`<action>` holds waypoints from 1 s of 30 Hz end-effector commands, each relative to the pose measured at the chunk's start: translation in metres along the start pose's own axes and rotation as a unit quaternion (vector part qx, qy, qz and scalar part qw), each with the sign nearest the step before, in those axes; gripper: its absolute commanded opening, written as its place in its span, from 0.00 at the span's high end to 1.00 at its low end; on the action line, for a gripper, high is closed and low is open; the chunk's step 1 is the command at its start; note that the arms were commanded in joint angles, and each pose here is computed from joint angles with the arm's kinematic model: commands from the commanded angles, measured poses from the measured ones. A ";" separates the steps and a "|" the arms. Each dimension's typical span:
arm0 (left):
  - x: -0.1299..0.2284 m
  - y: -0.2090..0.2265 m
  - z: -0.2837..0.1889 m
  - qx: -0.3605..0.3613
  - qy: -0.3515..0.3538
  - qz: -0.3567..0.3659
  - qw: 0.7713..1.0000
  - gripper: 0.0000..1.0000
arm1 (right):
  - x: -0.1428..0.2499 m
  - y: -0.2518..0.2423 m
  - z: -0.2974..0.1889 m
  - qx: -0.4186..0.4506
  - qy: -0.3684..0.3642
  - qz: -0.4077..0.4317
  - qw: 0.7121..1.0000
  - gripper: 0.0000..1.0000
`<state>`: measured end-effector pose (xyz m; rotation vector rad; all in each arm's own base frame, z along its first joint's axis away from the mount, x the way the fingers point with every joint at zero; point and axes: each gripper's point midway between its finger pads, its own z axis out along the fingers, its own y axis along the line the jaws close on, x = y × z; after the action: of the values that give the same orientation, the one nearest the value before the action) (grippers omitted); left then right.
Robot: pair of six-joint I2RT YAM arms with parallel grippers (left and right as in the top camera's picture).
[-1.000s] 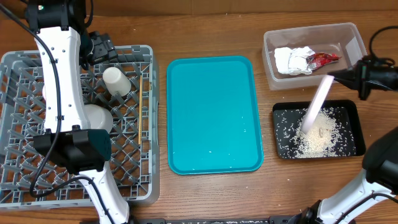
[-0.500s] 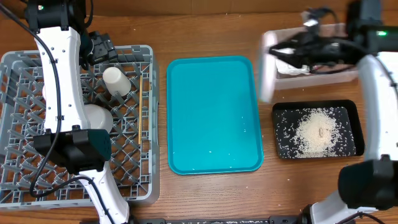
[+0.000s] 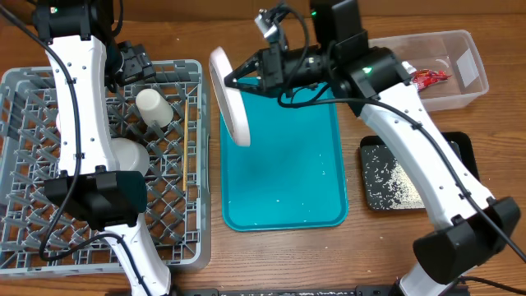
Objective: Sort waste into correct bins and load items into the dishwasher
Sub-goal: 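Carry the white plate left over the teal tray toward the rack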
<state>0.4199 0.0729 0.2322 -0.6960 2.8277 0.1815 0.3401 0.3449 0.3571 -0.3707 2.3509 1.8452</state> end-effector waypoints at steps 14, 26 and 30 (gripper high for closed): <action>-0.003 -0.002 -0.008 0.003 -0.014 0.011 1.000 0.00 | -0.043 -0.046 0.078 -0.036 -0.012 0.238 0.971 0.96; -0.003 -0.002 -0.008 0.003 -0.014 0.011 1.000 0.00 | -0.043 -0.077 0.116 -0.005 -0.044 0.287 0.957 0.96; -0.003 -0.002 -0.008 0.003 -0.014 0.011 1.000 0.00 | -0.048 -0.087 0.120 0.000 -0.058 0.290 0.955 0.96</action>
<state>0.4199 0.0729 0.2322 -0.6960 2.8277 0.1815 0.3941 0.4442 0.2616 0.4265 2.5866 2.0302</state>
